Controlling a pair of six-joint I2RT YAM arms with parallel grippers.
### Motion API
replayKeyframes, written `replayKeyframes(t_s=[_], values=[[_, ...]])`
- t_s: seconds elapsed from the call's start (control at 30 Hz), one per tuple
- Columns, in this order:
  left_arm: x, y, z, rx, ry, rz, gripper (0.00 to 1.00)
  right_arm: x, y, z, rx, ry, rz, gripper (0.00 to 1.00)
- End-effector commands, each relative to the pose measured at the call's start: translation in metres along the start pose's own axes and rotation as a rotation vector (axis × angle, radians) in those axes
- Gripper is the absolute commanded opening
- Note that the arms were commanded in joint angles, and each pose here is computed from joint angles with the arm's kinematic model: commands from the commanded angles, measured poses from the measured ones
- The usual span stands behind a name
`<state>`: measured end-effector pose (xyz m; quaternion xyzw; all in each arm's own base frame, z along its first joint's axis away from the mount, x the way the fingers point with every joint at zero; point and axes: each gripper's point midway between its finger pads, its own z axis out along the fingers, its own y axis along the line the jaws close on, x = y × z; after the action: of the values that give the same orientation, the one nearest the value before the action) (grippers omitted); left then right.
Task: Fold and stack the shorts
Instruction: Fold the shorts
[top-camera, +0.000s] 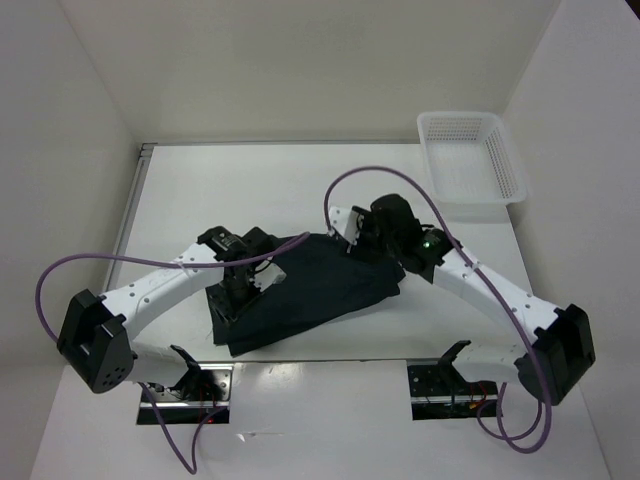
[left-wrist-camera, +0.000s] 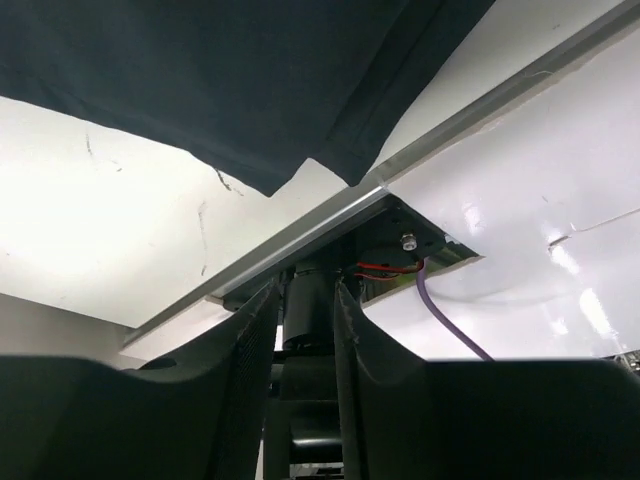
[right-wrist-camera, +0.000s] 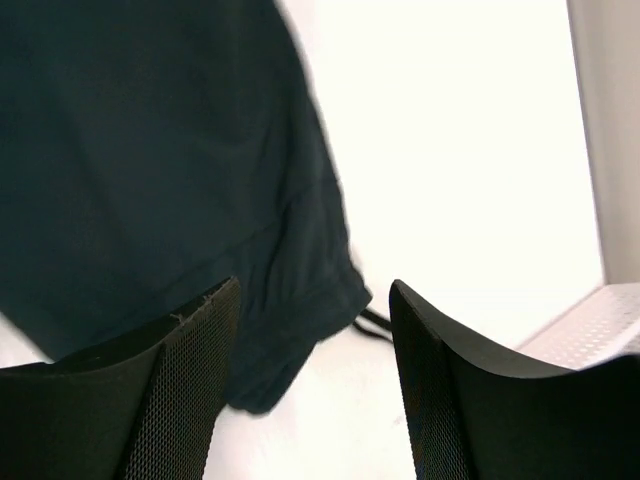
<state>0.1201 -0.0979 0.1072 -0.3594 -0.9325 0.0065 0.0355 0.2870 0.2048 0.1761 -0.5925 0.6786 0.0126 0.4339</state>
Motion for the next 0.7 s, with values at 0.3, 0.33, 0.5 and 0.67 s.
replayKeyframes(t_s=[0.3,0.33,0.5,0.67], values=[[-0.060,0.009,0.045,-0.025,-0.019,0.009,0.54,0.046,0.000,0.076,-0.106,0.180,0.408,0.47],[-0.064,0.009,0.051,-0.024,-0.007,0.009,0.54,0.054,0.003,0.086,-0.124,0.218,0.402,0.44],[-0.075,0.017,0.081,-0.056,0.020,0.008,0.54,0.087,-0.001,0.106,-0.120,0.307,0.442,0.26],[-0.061,0.035,0.104,-0.158,0.060,0.011,0.52,0.111,0.013,0.126,-0.140,0.376,0.506,0.23]])
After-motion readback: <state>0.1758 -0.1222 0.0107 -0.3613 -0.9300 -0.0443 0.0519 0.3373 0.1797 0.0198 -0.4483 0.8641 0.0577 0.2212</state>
